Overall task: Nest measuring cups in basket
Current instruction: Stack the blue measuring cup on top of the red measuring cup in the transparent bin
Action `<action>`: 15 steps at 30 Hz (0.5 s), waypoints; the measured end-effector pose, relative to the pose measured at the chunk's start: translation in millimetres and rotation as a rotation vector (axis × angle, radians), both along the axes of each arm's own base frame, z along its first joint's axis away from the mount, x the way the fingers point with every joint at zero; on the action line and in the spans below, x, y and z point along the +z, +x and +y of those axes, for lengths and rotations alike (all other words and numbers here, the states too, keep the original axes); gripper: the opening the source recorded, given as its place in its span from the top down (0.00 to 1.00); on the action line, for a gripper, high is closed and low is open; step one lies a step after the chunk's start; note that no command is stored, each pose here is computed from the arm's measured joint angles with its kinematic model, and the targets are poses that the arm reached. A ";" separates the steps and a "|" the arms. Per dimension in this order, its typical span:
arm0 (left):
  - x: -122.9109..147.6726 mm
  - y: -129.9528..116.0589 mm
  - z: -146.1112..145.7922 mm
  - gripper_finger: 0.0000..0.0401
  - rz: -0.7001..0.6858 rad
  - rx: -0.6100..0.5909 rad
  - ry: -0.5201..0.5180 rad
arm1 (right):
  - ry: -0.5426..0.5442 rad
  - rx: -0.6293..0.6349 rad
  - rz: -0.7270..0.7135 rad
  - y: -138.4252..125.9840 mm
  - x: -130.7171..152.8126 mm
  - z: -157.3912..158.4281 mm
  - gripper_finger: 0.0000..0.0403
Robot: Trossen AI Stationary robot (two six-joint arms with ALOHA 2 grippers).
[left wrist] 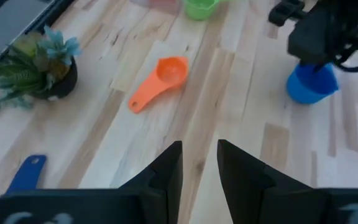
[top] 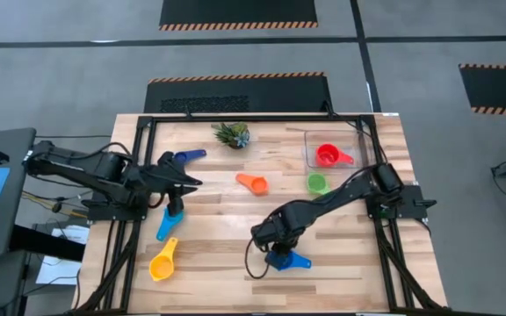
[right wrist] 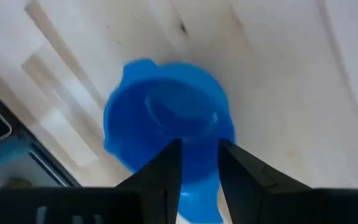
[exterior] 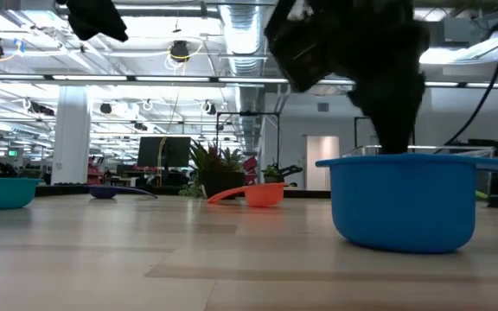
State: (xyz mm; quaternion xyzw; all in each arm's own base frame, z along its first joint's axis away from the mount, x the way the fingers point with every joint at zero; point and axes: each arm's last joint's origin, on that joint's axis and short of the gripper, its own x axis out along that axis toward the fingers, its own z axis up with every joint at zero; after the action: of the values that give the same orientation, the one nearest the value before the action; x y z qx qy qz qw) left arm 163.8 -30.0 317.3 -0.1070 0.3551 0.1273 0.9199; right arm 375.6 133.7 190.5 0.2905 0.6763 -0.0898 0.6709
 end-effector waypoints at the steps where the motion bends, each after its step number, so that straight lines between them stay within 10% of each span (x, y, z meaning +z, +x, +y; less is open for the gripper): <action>1: -2.4 -1.0 -0.9 0.78 0.025 0.000 -0.003 | -0.004 0.002 0.001 0.8 -2.8 0.7 0.69; 15: -14.2 4.4 -11.0 0.78 0.103 0.018 0.024 | -0.010 -0.057 0.044 3.4 -18.8 7.5 0.69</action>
State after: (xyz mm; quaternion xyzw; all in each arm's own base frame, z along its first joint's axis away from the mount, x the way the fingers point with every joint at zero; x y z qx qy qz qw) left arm 168.2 -41.0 303.1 -0.0923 0.3994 0.1450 0.9005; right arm 379.1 141.2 171.7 0.3046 0.6817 -0.1186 0.6546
